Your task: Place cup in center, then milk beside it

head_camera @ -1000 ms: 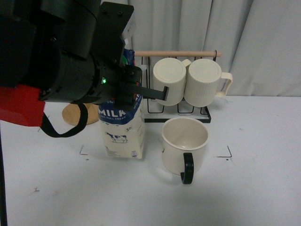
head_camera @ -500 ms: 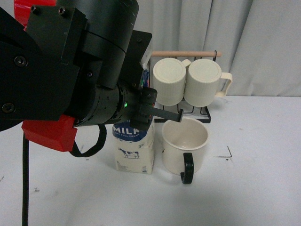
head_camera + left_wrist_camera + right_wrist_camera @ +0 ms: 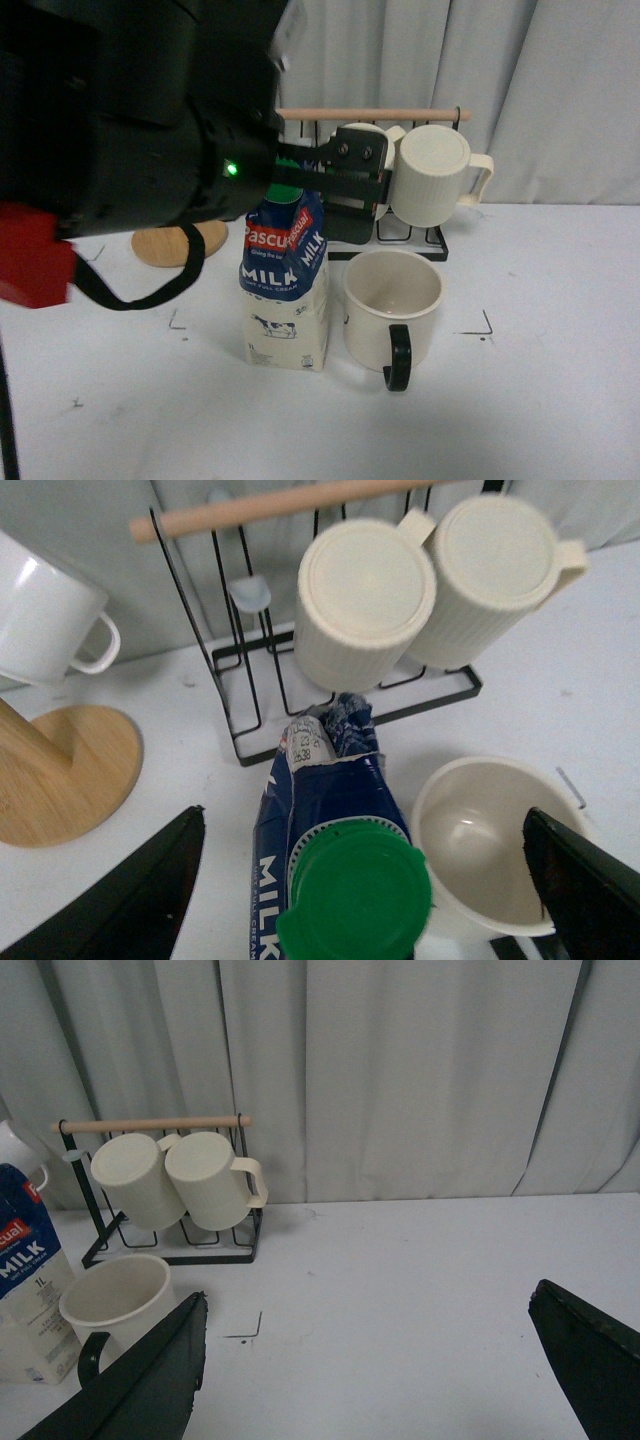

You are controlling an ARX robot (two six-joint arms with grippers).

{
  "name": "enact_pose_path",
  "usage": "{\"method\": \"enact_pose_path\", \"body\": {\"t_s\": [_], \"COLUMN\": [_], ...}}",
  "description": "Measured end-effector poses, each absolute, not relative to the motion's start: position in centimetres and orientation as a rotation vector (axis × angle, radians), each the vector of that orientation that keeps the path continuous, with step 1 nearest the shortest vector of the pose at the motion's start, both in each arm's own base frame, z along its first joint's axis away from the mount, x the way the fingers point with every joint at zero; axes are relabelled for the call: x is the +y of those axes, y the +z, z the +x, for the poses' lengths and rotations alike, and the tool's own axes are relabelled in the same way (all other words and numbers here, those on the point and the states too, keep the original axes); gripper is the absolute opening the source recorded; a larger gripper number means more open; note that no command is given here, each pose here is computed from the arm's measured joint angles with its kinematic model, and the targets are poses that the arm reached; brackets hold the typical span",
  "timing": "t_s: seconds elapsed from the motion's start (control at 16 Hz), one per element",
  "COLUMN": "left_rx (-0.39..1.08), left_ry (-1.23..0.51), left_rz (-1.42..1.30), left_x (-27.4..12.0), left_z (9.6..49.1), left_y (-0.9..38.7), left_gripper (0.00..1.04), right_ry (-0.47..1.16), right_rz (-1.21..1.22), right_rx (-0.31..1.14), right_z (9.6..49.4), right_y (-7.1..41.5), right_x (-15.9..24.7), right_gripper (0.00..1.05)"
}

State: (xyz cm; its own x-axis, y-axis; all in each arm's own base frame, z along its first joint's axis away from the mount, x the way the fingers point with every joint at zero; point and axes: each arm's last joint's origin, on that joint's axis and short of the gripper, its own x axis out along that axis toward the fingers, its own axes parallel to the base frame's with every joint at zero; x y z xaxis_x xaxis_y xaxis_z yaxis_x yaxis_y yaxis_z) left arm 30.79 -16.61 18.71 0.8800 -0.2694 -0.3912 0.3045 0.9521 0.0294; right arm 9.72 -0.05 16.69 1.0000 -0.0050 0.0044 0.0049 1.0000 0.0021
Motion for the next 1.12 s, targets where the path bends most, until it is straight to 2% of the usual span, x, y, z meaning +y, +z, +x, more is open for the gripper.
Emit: {"method": "enact_pose_path", "body": {"t_s": [0.12, 0.25, 0.31, 0.38, 0.44, 0.56, 0.75, 0.81, 1.12], "left_rx": [0.266, 0.198, 0.067, 0.014, 0.007, 0.024, -0.003, -0.001, -0.023], "left_ry": [-0.37, -0.338, -0.182, -0.047, -0.006, 0.022, -0.007, 0.023, -0.002], "left_rz": [0.006, -0.035, -0.035, -0.026, -0.021, -0.016, -0.017, -0.018, -0.017], "left_x": [-14.1, -10.1, -8.0, -5.1, -3.4, -1.3, -0.2, 0.2, 0.0], "left_z": [27.7, 24.1, 22.0, 19.5, 18.0, 15.5, 14.3, 14.0, 12.7], "left_y": [21.9, 23.3, 23.3, 22.7, 21.6, 18.9, 18.6, 18.4, 17.5], "left_gripper": [0.98, 0.98, 0.88, 0.74, 0.65, 0.43, 0.07, 0.02, 0.02], "right_ry": [-0.005, -0.005, -0.005, -0.005, -0.005, -0.005, -0.005, -0.005, -0.005], "right_rz": [0.002, 0.002, 0.002, 0.002, 0.002, 0.002, 0.002, 0.002, 0.002], "right_rx": [-0.004, -0.004, -0.004, -0.004, -0.004, -0.004, -0.004, -0.004, -0.004], "right_z": [9.7, 9.7, 9.7, 9.7, 9.7, 9.7, 9.7, 9.7, 9.7], "right_y": [16.7, 16.7, 16.7, 16.7, 16.7, 16.7, 16.7, 16.7, 16.7], "right_x": [0.0, 0.0, 0.0, 0.0, 0.0, 0.0, 0.0, 0.0, 0.0], "right_gripper": [0.98, 0.98, 0.98, 0.98, 0.98, 0.98, 0.98, 0.98, 0.98]}}
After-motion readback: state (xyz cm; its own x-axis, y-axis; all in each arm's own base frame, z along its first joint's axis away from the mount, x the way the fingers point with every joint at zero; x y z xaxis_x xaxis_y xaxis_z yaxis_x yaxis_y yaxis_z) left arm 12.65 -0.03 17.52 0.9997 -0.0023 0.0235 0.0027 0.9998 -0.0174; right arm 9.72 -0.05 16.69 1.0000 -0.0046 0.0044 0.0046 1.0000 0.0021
